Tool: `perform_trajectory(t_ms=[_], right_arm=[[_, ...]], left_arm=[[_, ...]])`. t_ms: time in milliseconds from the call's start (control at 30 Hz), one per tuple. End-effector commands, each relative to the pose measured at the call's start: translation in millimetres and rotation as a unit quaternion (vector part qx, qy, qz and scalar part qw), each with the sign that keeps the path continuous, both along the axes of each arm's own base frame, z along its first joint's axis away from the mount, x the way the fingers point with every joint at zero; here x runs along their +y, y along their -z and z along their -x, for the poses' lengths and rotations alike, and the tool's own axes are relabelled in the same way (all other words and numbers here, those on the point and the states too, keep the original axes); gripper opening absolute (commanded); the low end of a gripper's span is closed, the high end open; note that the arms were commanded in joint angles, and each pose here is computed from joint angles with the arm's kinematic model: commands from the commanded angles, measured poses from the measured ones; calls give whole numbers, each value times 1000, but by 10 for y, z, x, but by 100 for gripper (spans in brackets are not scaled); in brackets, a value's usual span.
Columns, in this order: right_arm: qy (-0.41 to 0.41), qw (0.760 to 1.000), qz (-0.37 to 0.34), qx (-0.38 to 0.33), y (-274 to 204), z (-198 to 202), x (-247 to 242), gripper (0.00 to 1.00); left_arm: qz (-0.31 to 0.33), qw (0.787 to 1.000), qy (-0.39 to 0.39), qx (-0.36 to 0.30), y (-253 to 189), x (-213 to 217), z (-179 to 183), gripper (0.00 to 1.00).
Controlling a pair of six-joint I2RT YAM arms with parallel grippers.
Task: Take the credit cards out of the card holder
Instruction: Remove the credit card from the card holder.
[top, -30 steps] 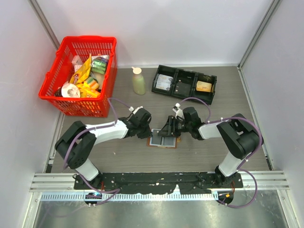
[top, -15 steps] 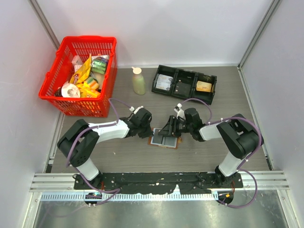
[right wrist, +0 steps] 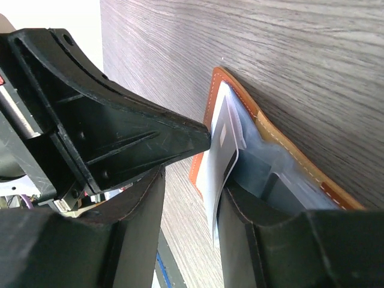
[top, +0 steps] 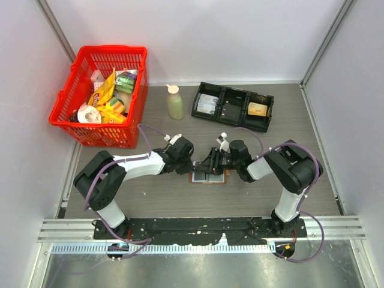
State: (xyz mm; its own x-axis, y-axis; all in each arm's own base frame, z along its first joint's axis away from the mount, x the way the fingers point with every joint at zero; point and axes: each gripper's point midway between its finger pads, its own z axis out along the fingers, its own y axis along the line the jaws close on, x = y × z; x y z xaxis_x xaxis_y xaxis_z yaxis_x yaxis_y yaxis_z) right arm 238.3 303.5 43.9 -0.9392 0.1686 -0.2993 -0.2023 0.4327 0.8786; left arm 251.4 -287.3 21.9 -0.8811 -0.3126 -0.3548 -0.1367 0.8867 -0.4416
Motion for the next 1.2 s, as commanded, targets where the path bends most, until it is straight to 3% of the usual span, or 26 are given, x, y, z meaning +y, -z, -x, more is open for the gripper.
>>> perform_trajectory(t_ms=[0, 333, 867, 1067, 1167], right_arm=[[-32, 998, -37, -30, -176, 45, 176, 43], [-24, 999, -35, -34, -234, 0, -62, 37], [-10, 998, -42, -39, -274, -32, -339, 15], [0, 999, -17, -38, -205, -56, -486, 2], [12, 999, 0, -32, -182, -73, -592, 1]], left_arm=[[-61, 997, 11, 54, 383, 172, 291, 0], [-124, 990, -3, 71, 526, 429, 365, 0], [-119, 990, -8, 73, 534, 425, 373, 0], [-118, 990, -8, 73, 529, 423, 371, 0], [-118, 990, -9, 73, 537, 424, 365, 0]])
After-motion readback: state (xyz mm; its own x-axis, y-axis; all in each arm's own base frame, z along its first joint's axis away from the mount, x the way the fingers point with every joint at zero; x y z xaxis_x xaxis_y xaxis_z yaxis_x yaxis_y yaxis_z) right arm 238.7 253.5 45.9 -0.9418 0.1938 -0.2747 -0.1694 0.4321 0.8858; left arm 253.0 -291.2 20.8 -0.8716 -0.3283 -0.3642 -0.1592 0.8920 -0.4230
